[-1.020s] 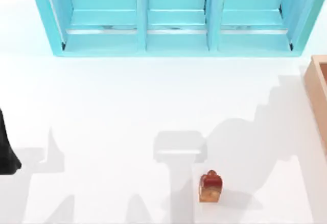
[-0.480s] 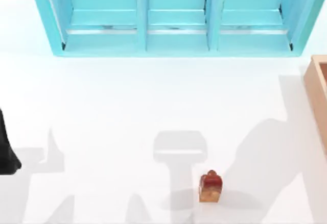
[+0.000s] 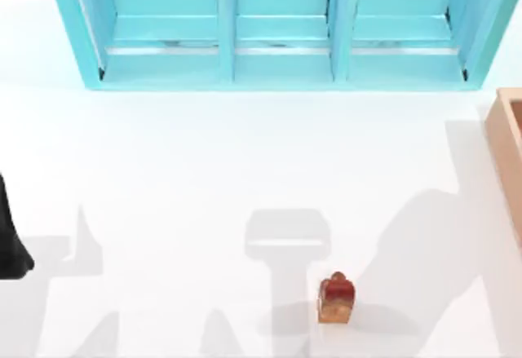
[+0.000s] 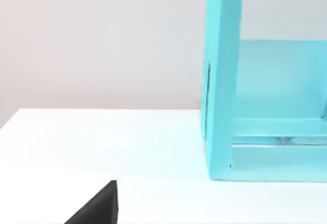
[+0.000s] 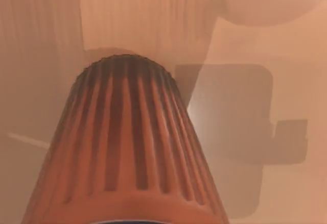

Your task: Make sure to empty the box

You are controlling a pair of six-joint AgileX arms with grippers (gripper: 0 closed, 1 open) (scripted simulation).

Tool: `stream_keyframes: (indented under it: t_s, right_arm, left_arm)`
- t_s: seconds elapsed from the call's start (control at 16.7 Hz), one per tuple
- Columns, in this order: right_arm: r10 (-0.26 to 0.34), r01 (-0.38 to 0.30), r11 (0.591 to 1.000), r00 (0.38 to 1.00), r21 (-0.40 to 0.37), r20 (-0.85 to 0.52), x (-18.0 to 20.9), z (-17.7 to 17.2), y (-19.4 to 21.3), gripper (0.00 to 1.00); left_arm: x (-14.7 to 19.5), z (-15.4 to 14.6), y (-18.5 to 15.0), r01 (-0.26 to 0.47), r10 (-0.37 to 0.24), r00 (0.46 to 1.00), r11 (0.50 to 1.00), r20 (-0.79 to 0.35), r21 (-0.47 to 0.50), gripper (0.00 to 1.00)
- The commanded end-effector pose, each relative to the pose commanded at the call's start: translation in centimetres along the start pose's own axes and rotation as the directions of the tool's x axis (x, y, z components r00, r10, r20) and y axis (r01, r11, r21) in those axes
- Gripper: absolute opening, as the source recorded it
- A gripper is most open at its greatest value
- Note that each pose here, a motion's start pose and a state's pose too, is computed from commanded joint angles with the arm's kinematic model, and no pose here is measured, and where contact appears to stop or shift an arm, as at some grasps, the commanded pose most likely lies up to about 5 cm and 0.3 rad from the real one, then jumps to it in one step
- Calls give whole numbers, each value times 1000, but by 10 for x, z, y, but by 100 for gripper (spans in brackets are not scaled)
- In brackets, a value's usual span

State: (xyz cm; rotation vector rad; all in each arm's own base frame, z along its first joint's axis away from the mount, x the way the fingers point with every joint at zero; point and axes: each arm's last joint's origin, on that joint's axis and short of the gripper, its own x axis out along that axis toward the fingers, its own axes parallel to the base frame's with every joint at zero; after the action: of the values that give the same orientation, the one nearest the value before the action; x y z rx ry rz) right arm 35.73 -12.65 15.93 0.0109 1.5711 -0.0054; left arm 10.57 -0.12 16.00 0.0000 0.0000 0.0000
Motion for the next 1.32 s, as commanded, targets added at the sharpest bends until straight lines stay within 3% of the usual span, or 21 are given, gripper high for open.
stream_keyframes:
  t_s: [0.36, 1.02, 1.32]
  right_arm:
    - [0, 0, 1000, 1000, 0, 0, 0, 0, 0, 2]
    - [1, -1, 1000, 1000, -2, 0, -4, 1, 0, 0]
    - [-1, 1, 1000, 1000, 0, -5, -57, 9, -4, 0]
  left_arm:
    - [0, 0, 0, 0, 0, 1000, 1000, 0, 0, 100]
    - [0, 0, 0, 0, 0, 1000, 1000, 0, 0, 100]
    - [0, 0, 0, 0, 0, 1000, 1000, 0, 0, 100]
